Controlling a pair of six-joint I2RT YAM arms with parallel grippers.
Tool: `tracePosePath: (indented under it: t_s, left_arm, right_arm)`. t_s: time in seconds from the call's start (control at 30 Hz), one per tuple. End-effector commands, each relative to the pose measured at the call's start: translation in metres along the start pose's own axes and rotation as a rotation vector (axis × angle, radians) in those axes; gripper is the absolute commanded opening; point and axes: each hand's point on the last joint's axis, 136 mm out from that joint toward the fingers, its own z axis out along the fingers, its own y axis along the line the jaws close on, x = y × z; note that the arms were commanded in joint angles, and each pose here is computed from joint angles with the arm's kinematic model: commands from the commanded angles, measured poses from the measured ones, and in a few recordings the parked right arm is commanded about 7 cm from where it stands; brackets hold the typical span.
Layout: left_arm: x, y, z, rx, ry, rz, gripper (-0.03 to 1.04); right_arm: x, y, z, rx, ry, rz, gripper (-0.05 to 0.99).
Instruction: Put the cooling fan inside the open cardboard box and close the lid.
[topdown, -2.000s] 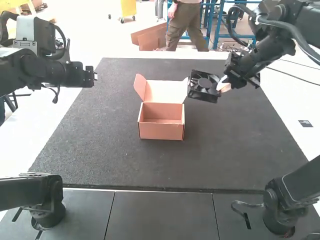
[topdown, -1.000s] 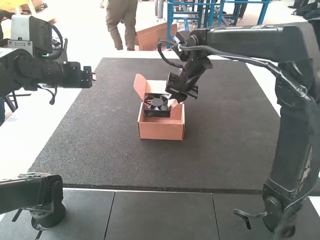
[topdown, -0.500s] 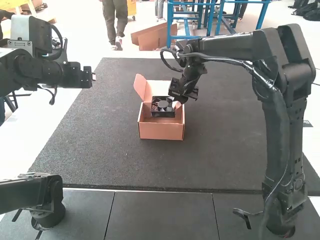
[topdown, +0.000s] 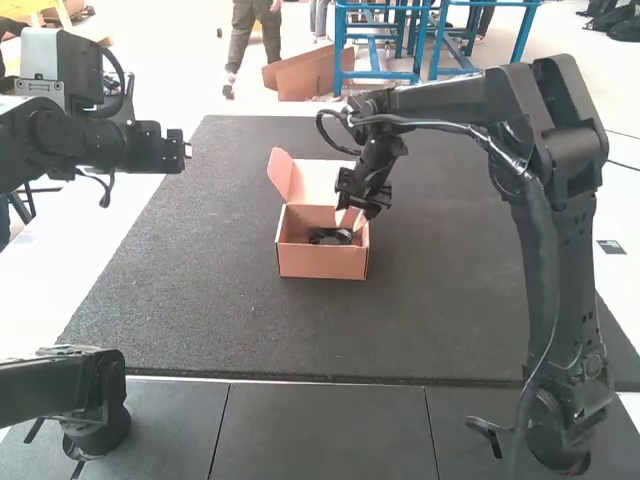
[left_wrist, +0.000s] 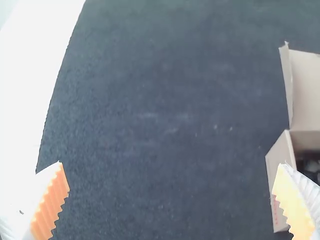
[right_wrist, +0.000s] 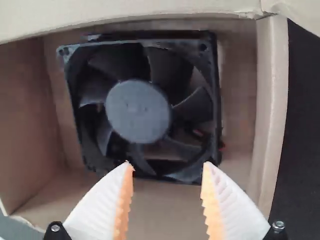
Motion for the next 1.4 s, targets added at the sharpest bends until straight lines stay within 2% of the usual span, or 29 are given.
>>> tracePosePath:
  t_s: [0.0,0.13,0.2,0.27,0.33,0.4,0.53,0.67,0.93,1.07,1.37]
  left_arm:
    - [-0.016,-0.001,-0.004,0.0,-0.037,0.006,0.97]
    - [-0.018,-0.003,0.006,0.007,-0.022,0.006,0.97]
    - [-0.019,-0.005,0.012,0.016,-0.016,0.007,0.97]
    - [-0.018,-0.007,0.019,0.027,-0.003,0.009,0.97]
    - [-0.016,-0.009,0.026,0.036,0.01,0.01,0.97]
    - [-0.016,-0.01,0.034,0.038,0.021,0.011,0.97]
    - [-0.02,-0.018,0.047,0.055,0.023,0.02,0.97]
    - [-0.025,-0.032,0.061,0.084,0.013,0.035,0.97]
    - [-0.028,-0.052,0.095,0.116,0.031,0.053,0.97]
    - [-0.029,-0.054,0.113,0.111,0.036,0.052,0.97]
    - [-0.035,-0.059,0.15,0.109,0.043,0.049,0.97]
  right_arm:
    - [-0.01,0.02,-0.02,-0.069,-0.023,-0.066,0.52]
    - [-0.003,0.051,-0.055,-0.225,0.044,-0.099,0.8]
    - [-0.004,0.061,-0.081,-0.278,0.048,-0.132,0.83]
    - [-0.011,0.06,-0.093,-0.316,0.037,-0.126,0.85]
    - [-0.027,0.052,-0.117,-0.325,-0.055,-0.154,0.87]
    - [-0.047,0.037,-0.141,-0.29,-0.18,-0.183,0.89]
    - [-0.078,-0.005,-0.165,-0.13,-0.403,-0.238,0.89]
    - [-0.081,-0.03,-0.169,-0.055,-0.494,-0.245,0.9]
    - [-0.08,-0.034,-0.161,-0.069,-0.558,-0.264,0.9]
    - [-0.1,-0.025,-0.166,-0.101,-0.646,-0.268,0.9]
    - [-0.123,-0.023,-0.143,-0.083,-0.624,-0.281,0.9]
